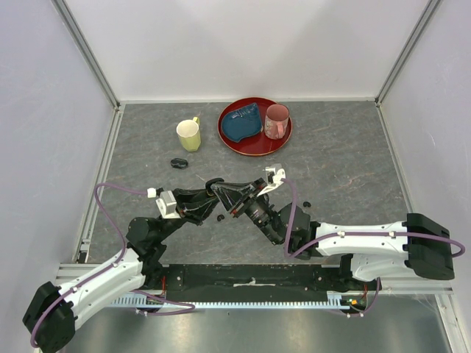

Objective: Insert the wireless bluetooth earbuds into the charging case
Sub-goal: Place the earbud in the charging case.

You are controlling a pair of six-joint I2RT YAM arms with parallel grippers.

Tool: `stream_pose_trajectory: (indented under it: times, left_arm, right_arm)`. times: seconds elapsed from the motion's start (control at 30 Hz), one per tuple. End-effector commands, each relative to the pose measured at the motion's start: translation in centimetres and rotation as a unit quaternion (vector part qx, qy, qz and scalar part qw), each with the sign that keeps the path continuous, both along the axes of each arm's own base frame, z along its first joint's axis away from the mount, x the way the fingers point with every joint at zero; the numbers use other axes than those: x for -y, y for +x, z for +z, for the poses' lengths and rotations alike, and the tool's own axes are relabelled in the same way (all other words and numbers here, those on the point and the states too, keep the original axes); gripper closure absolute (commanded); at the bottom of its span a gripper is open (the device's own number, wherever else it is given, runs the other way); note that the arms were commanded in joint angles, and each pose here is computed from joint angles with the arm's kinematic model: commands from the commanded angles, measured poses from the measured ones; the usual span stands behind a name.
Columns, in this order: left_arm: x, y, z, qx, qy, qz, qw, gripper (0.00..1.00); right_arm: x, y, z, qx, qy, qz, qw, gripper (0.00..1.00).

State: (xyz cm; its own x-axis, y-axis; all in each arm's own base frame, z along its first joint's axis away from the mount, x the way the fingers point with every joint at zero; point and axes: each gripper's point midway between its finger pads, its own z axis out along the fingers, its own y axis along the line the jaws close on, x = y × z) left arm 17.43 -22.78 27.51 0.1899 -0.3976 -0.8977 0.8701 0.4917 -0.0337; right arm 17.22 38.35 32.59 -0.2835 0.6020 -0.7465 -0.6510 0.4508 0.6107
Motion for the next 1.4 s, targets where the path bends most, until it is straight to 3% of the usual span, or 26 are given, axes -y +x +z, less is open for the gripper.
stream_pose_trajectory:
  times: [0.0, 0.67, 1.37]
  left_arm:
    - [-0.4, -0.4, 3.2, 0.041, -0.030, 0.004, 0.999, 0.98]
    - [-0.1, -0.6, 3.2, 0.044, -0.025, -0.007, 0.999, 0.98]
    - [-1.0, -0.4, 5.1, 0.063, -0.057, 0.015, 0.996, 0.98]
  right_arm:
    - [0.3, 0.3, 3.0, 0.008, 0.043, -0.022, 0.999, 1.00]
    - [0.0, 0.6, 2.3, 0.006, 0.046, -0.036, 0.998, 1.00]
    - [-1.3, -0.9, -1.1, 0.011, -0.049, -0.036, 0.998, 1.00]
